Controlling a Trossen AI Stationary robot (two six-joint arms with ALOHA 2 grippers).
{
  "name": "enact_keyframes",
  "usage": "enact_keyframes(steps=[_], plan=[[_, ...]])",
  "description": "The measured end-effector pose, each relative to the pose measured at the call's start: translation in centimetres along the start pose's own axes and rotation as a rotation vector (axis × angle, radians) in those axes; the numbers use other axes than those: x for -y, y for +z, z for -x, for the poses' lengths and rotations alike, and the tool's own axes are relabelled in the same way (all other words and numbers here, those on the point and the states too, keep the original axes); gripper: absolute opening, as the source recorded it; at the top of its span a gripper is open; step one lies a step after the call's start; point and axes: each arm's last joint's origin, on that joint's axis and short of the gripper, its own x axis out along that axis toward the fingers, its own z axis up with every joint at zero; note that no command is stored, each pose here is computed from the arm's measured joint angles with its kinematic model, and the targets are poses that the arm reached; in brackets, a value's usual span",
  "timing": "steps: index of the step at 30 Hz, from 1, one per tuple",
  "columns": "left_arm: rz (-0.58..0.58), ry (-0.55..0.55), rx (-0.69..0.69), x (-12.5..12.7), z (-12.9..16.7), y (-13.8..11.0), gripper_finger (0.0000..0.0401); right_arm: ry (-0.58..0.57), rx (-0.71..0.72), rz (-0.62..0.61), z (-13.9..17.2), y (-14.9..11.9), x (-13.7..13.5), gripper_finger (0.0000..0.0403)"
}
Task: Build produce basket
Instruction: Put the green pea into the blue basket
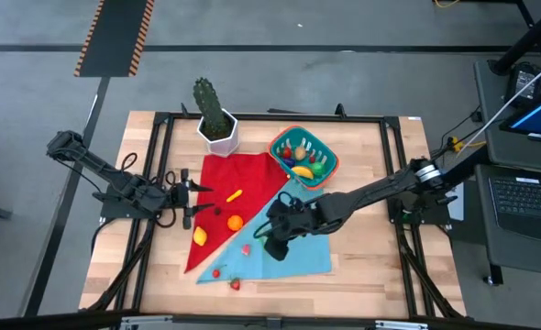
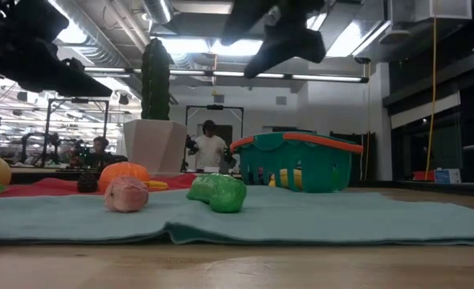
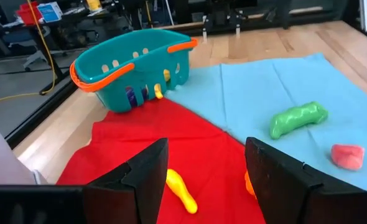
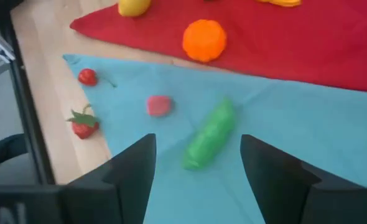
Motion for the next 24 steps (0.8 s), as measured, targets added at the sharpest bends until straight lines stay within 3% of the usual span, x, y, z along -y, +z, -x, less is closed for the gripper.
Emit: enact_keyframes(steps=[8, 15, 24], plan=[[-0.010, 0.001, -0.012, 0.0, 0.0, -0.1, 0.0204, 0.040, -0.059, -0.121, -2.3, 0.6, -1.6, 0.0236], [-0.033, 0.000, -0.043, 0.0, 0.0, -0.5, 0.0204, 0.000, -0.113, -0.221, -3.8, -0.2, -1.4, 0.0224], [-0.039, 0.001, -0.053, -0.1, 0.0, -0.6, 0.0204, -0.008, -0.187, -0.233, -6.1, -1.2, -1.3, 0.0192]])
